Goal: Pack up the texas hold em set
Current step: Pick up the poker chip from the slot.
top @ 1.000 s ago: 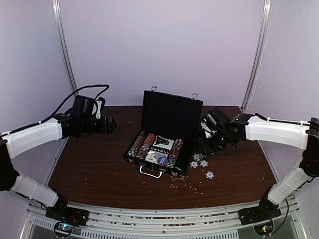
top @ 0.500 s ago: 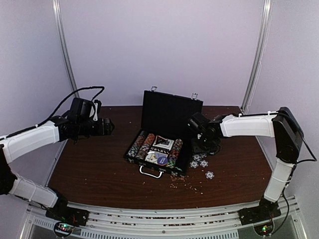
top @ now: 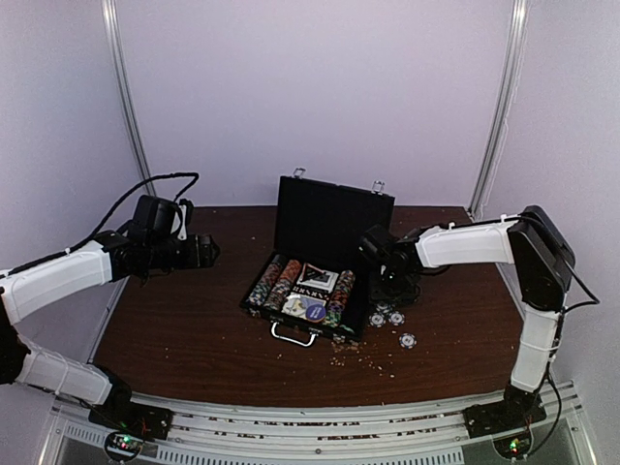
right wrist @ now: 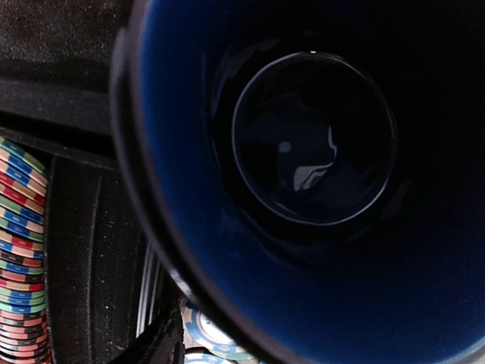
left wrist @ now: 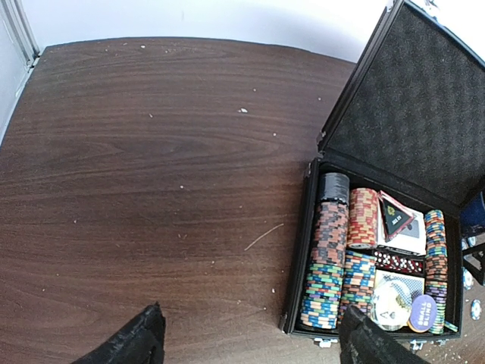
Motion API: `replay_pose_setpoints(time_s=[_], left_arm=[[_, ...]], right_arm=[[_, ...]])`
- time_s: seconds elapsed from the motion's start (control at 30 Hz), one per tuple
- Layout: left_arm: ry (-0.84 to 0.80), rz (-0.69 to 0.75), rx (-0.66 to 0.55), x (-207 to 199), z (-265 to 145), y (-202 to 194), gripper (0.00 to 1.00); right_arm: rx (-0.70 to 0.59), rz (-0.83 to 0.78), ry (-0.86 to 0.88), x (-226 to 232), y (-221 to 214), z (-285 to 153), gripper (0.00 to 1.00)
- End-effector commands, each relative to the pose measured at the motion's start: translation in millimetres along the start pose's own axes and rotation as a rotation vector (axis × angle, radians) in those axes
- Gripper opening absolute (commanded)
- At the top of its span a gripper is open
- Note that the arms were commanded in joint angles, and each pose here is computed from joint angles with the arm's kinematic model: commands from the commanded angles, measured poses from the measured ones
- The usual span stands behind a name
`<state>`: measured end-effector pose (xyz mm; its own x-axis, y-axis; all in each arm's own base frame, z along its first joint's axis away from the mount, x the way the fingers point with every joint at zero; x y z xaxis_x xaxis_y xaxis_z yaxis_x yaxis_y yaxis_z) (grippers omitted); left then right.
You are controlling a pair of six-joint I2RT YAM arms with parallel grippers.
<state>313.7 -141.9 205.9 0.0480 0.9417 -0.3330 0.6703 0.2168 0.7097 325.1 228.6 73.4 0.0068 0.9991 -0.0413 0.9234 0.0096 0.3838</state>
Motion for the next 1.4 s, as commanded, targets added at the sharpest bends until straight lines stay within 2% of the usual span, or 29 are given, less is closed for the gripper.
replay_pose_setpoints(time_s=[0.0, 0.4, 0.57, 1.0, 1.37], left_arm=[[0.005, -0.006, -0.017, 1, -4, 2, 0.81], [-0.001, 0.012, -0.008, -1, -2, 3, 0.81], [-0.002, 0.016, 0.002, -1, 0, 1, 0.81], [-0.016, 0.013, 0.015, 0, 3, -6, 0.81], [-0.019, 0.008, 0.016, 0, 6, -7, 0.81]], right_arm=[[-0.007, 0.053, 0.015, 1, 3, 5, 0.59], [0.018, 0.085, 0.053, 7, -3, 20, 0.6], [0.053, 0.077, 0.04, 2, -15, 25, 0.57], [0.059, 0.081, 0.033, -12, -27, 6, 0.51], [0.026, 0.064, 0.057, 7, -16, -6, 0.53]])
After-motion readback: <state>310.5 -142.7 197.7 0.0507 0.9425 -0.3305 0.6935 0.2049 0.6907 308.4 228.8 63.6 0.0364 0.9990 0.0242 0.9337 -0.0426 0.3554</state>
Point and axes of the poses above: each gripper's point midway between its finger pads, its own z axis out along the fingers, its own x axis along the line the jaws close on, y = z × x, the point moved 4 cm from there along -z, back along the fingers, and after that the axes turned 6 degrees about -z, right-handed, at the moved point
